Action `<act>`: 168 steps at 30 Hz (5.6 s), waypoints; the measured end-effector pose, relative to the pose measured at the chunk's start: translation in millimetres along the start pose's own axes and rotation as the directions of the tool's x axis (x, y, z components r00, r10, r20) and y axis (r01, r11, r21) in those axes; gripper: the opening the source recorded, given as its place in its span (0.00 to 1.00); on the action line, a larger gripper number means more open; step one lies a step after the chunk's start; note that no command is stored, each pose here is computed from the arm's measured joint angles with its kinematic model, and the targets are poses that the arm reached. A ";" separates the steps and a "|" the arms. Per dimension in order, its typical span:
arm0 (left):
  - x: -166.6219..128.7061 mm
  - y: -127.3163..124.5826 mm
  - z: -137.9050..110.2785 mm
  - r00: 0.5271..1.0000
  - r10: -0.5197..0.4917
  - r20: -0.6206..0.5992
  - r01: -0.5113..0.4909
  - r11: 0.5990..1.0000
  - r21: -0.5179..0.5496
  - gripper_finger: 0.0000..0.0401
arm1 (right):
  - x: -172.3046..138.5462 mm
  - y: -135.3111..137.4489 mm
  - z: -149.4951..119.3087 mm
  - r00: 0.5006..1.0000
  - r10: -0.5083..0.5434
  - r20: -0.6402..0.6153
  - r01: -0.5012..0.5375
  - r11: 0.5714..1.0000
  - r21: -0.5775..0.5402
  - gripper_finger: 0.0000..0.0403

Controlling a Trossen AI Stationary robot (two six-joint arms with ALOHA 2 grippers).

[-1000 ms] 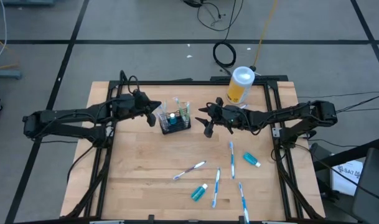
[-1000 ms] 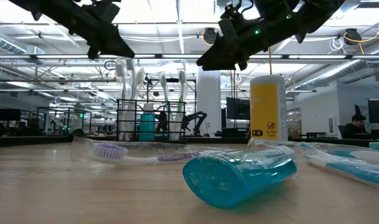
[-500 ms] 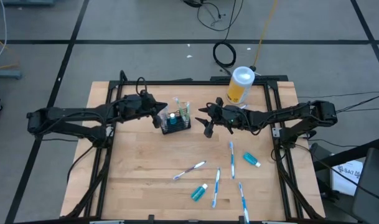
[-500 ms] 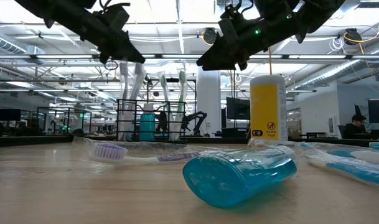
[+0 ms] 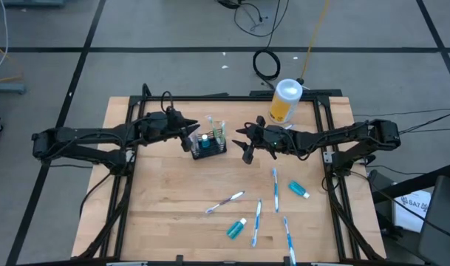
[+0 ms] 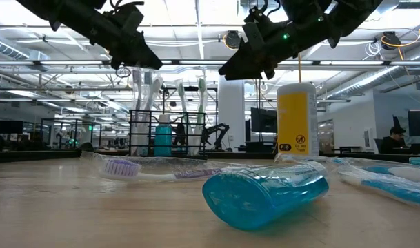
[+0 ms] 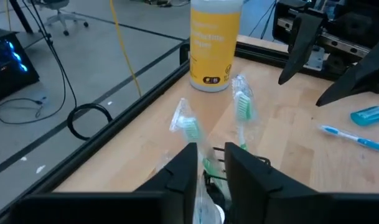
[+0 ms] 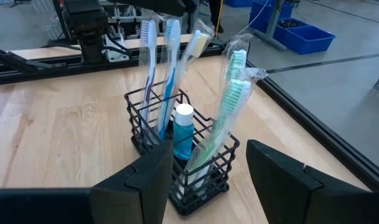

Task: Pick & Place toothbrushing station
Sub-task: Adjust the toothbrushes in the black mesh organizer, then put the violet toothbrush into the black mesh organizer

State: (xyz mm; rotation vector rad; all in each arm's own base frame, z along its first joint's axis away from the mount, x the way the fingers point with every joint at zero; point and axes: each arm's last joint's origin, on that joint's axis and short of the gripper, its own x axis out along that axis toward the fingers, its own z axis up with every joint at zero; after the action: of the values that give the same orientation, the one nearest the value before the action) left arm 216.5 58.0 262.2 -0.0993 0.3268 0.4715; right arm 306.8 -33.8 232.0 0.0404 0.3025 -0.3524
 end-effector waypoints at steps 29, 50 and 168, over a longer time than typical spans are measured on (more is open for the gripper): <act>-50.7 -113.1 -18.7 0.930 -0.364 0.037 0.361 0.929 0.081 0.29 | 0.0 0.1 -0.6 1.000 0.002 -0.006 -0.002 1.000 -0.003 0.49; -44.8 -222.8 -153.7 0.827 -0.492 -0.273 0.532 0.841 0.097 0.29 | -0.4 1.6 -1.1 1.000 0.007 -0.010 -0.007 0.999 0.048 0.49; -54.3 -83.3 21.9 0.896 0.392 0.208 -0.437 0.695 0.571 0.00 | -19.0 59.5 -11.6 0.981 0.187 -0.050 -0.187 0.982 0.021 0.49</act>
State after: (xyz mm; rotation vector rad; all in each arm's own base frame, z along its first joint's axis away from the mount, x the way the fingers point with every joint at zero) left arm 215.5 -35.5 302.4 0.6422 0.4212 0.8003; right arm 307.1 29.4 225.8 0.0934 0.3442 -0.1672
